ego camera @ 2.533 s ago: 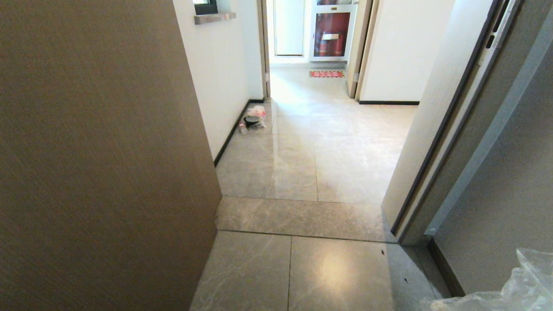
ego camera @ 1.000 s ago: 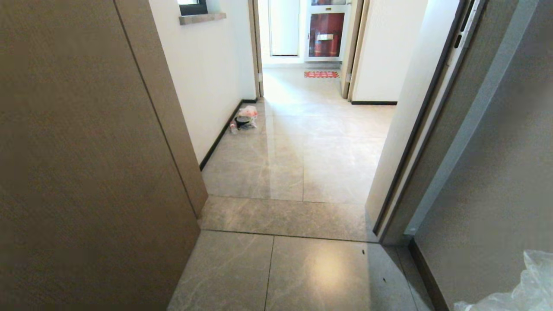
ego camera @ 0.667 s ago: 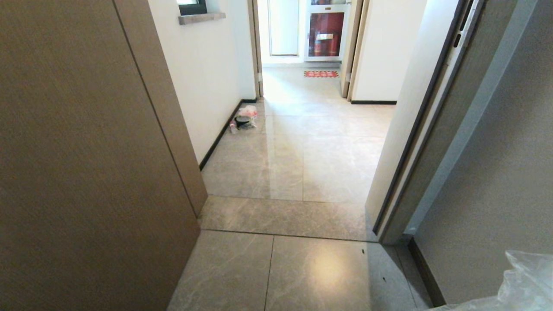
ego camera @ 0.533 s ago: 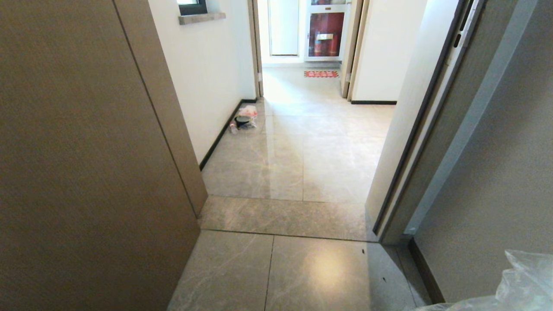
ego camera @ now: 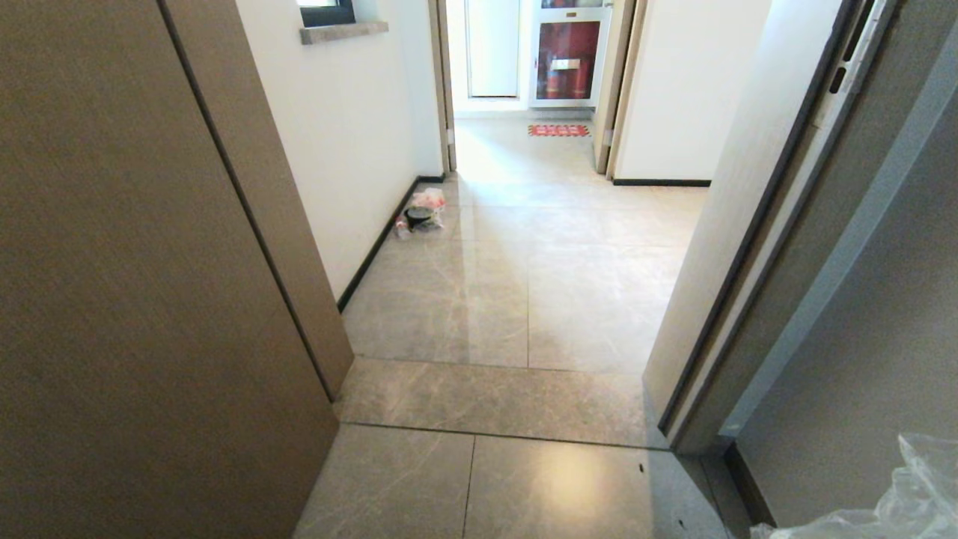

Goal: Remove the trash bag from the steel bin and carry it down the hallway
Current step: Put the trash bag at the door

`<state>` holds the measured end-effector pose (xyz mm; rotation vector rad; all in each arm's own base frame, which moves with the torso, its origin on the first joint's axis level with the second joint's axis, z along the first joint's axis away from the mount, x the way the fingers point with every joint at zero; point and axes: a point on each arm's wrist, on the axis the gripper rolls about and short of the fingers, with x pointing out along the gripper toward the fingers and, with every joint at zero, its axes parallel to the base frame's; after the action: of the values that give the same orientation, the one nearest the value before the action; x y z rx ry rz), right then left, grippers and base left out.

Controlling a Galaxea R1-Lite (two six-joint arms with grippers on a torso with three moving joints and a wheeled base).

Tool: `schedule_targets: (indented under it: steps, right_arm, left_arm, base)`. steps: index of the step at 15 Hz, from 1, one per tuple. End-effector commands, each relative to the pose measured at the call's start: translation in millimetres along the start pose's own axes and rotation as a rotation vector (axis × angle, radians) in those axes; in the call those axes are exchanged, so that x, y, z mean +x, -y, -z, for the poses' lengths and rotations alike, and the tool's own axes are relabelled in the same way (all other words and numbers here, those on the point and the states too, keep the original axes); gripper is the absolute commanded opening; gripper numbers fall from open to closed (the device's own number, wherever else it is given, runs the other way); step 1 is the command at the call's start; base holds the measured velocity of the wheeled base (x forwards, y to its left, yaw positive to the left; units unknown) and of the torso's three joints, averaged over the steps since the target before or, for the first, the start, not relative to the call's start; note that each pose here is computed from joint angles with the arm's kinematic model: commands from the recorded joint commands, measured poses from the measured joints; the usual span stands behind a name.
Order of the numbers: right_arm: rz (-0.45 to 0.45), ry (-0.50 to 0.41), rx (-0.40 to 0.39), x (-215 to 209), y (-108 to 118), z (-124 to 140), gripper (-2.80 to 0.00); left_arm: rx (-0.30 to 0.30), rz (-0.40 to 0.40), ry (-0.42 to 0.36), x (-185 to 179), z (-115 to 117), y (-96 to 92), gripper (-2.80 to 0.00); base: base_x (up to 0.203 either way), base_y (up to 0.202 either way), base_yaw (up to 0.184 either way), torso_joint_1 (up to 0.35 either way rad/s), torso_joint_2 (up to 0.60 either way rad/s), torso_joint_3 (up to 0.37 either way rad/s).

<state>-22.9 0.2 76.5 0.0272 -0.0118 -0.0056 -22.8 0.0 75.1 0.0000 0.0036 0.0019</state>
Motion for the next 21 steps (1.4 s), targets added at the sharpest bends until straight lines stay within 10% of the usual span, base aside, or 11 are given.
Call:
schedule_targets:
  steps: [1,21]
  right_arm:
    - [0.000,-0.001,0.000,0.1,0.0,0.4,-2.80]
    - [0.000,-0.001,0.000,0.1,0.0,0.4,-2.80]
  left_arm:
    - [0.000,-0.001,0.001,0.0,-0.1,0.0,-2.80]
    - [0.000,0.000,0.001,0.0,-0.1,0.0,-2.80]
  base:
    - [0.193,0.000,0.002,0.001,0.00,0.001]
    - [0.192,0.000,0.000,0.002,0.00,0.001]
